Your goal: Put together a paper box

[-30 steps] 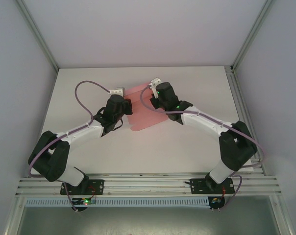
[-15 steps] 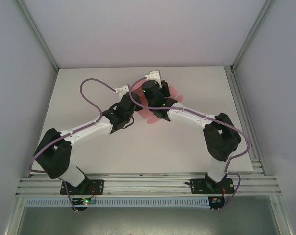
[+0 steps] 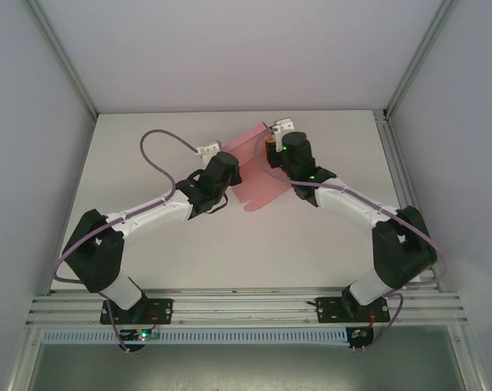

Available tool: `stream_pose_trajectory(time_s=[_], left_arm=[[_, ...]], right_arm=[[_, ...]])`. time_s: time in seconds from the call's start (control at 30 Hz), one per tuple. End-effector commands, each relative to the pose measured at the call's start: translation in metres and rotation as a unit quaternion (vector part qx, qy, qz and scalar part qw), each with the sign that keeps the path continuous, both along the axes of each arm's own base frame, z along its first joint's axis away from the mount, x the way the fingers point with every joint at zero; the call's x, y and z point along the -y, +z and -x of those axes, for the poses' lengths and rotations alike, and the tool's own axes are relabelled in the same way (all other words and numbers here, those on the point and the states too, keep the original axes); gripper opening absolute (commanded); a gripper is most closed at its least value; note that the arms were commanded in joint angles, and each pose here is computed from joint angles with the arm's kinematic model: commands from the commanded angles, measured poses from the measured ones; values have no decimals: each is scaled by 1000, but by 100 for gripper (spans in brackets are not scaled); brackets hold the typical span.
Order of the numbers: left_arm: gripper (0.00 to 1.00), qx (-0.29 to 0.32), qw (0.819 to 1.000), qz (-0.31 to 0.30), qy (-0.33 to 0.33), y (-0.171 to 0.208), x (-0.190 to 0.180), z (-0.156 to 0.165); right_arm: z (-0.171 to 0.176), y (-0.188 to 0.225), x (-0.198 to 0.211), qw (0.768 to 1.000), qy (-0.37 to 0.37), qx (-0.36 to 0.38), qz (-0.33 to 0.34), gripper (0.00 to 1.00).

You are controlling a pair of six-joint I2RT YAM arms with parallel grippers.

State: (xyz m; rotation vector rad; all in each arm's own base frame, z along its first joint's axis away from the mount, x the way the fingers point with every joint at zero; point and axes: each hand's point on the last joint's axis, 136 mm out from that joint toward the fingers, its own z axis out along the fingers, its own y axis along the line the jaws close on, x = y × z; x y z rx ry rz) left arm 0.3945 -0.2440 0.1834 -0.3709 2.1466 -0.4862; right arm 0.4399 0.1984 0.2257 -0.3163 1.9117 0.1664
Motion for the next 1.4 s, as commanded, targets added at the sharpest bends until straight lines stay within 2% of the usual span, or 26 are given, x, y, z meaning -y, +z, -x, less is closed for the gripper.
stream_pose_trajectory(time_s=[0.0,0.1,0.17,0.33,0.43,0.57,0.63,0.67,0.77,0.9,0.97,1.1,1.23,1.3,1.37], left_arm=[[0,30,999,-19,-1,21,-10,4],[0,40,999,-34,-4,24,-17,6],[0,45,998,-41,-5,26,-20,7],[0,48,998,-49,-12,29,-20,7],[0,47,997,-61,-11,27,-23,6],[0,30,997,-74,-4,22,-31,3],[0,20,998,-63,-12,20,-31,2],[0,20,998,-55,-19,20,-31,1],[0,45,995,-52,-79,25,-20,0],[0,115,968,-62,-214,43,12,14],[0,138,952,-55,-268,52,27,25],[0,163,926,-32,-339,63,47,40],[0,171,904,-24,-391,64,62,49],[0,171,902,-26,-396,64,65,48],[0,169,908,-33,-383,64,64,41]], right_arm=[[9,10,22,1000,20,13,17,33],[19,12,46,999,-3,6,37,43],[25,15,56,999,-9,3,39,46],[42,26,53,999,30,11,41,54],[60,40,40,996,84,32,28,68],[99,64,19,982,177,59,-19,98],[111,76,21,979,182,78,-41,98],[113,82,28,982,162,88,-49,98],[106,90,68,992,51,96,-59,98],[88,71,115,996,-54,40,-59,98],[77,56,126,996,-70,-2,-56,98],[58,21,110,994,-31,-90,-51,98],[56,4,66,983,78,-140,-93,98],[63,4,40,971,143,-145,-122,98],[78,6,13,953,217,-152,-147,98]])
